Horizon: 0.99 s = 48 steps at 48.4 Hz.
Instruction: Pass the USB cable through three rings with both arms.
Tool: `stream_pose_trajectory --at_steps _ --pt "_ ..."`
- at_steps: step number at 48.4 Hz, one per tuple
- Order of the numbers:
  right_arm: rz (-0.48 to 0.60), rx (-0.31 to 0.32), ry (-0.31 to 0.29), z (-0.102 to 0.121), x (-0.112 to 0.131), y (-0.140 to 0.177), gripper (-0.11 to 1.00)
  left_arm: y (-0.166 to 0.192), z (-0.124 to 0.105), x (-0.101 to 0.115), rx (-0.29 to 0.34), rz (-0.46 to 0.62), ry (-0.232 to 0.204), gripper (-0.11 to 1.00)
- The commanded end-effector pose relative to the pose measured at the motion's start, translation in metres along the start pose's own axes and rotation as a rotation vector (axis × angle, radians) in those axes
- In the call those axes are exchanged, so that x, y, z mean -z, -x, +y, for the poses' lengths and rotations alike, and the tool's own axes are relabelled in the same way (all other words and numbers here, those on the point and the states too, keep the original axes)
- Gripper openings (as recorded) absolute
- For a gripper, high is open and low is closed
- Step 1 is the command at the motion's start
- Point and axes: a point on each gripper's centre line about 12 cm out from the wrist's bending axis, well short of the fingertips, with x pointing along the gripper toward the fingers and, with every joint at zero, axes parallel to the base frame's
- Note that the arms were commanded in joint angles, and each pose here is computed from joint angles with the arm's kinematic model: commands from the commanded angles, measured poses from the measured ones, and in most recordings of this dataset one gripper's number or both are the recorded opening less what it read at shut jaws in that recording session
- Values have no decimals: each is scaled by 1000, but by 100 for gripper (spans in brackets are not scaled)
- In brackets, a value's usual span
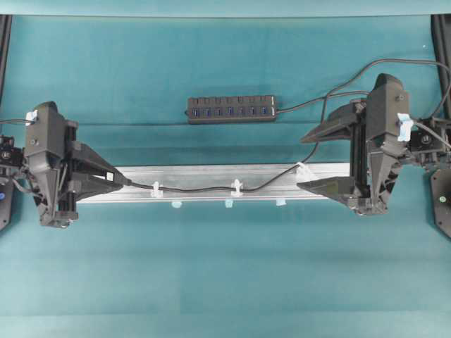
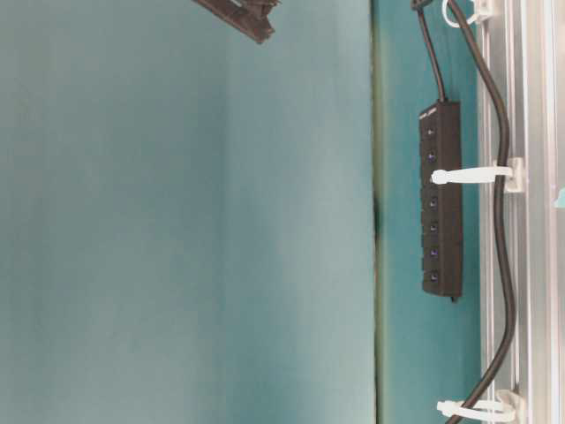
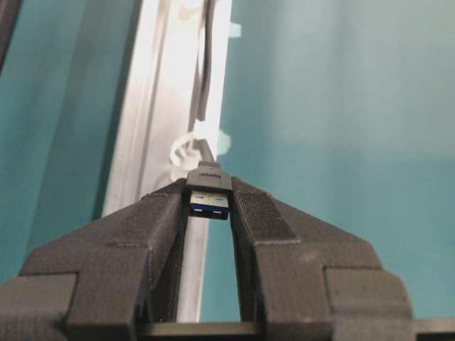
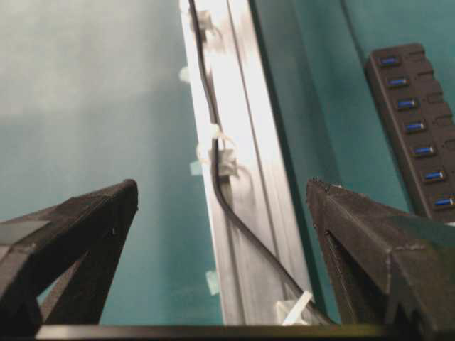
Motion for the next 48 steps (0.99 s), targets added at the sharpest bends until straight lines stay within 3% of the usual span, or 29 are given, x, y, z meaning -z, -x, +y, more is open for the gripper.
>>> stream_pose_trajectory --at_steps 1,27,41,48 --pt "-29 -5 -4 1 -7 2 77 1 -1 -9 4 -32 -2 22" --pt "-89 -52 28 15 -14 2 77 1 -1 -9 4 -29 -3 22" --pt "-276 -96 37 23 -39 8 77 1 -1 -8 4 -26 -2 22" --pt "-310 -106 38 25 -43 10 77 1 -1 -8 4 -27 -2 22"
